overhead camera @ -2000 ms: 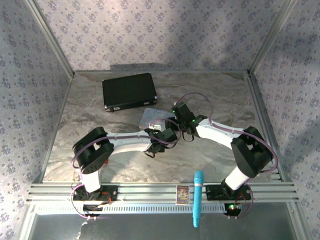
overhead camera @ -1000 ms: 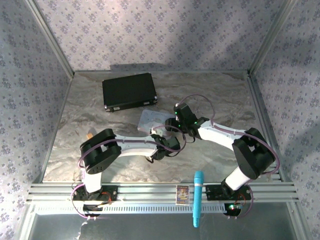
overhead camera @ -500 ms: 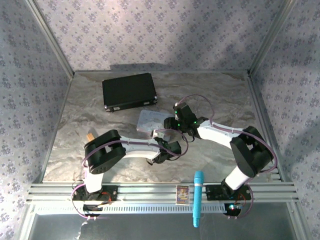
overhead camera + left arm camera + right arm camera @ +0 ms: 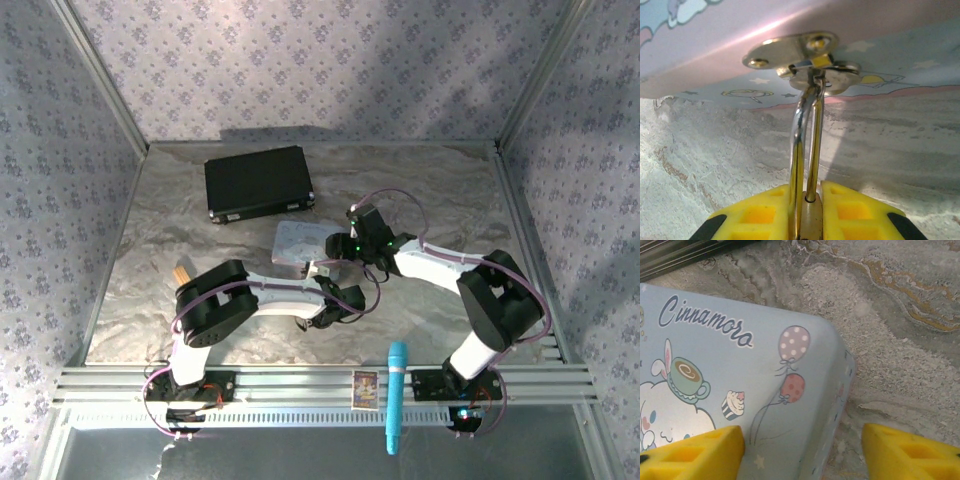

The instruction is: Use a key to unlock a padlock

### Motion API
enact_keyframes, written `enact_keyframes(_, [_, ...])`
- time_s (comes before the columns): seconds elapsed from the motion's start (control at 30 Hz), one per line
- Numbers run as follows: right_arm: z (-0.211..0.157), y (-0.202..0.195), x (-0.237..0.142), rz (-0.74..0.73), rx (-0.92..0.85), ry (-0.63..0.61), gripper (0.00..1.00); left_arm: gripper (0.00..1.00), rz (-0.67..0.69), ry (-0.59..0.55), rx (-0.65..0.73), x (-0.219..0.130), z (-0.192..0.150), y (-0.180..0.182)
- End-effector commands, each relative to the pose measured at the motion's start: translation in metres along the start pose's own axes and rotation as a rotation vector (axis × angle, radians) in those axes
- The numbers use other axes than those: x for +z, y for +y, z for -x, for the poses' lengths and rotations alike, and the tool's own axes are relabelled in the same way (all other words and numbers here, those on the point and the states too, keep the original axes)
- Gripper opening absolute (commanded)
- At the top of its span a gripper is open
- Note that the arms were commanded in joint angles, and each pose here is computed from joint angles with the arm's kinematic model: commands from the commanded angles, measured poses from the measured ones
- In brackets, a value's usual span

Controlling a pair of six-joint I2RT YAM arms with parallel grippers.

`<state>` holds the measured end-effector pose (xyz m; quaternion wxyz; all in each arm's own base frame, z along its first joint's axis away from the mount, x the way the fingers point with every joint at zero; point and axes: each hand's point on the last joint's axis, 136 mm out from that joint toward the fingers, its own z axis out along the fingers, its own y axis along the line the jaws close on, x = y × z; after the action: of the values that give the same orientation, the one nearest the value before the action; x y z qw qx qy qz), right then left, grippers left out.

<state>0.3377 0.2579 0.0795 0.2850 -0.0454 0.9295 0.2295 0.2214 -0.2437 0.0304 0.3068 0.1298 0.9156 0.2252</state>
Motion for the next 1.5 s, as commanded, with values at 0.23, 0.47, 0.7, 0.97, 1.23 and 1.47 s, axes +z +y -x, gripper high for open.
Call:
enact_keyframes(0.23, [-0.058,-0.044,0.014,-0.145,0.003,0.202,0.99,0.19,0.039,0.094,0.128,0.005,-0.026,0.006])
enact_keyframes(0.47, [-0.062,-0.046,0.016,-0.163,0.004,0.219,0.99,0.21,0.036,0.084,0.13,0.003,-0.025,0.006])
enact_keyframes(0.7, [-0.061,-0.045,0.019,-0.163,0.006,0.218,0.99,0.19,0.048,0.028,0.151,-0.015,-0.021,0.003])
enact_keyframes(0.97, [-0.058,-0.043,0.019,-0.158,0.005,0.216,0.99,0.19,0.077,0.057,0.138,-0.011,-0.022,0.01])
enact_keyframes(1.23, [-0.059,-0.045,0.018,-0.169,0.006,0.222,0.99,0.29,0.039,0.057,0.198,-0.019,-0.027,-0.008])
enact_keyframes(1.47, [-0.059,-0.045,0.02,-0.167,0.007,0.219,0.99,0.24,0.05,0.042,0.197,-0.025,-0.027,-0.007])
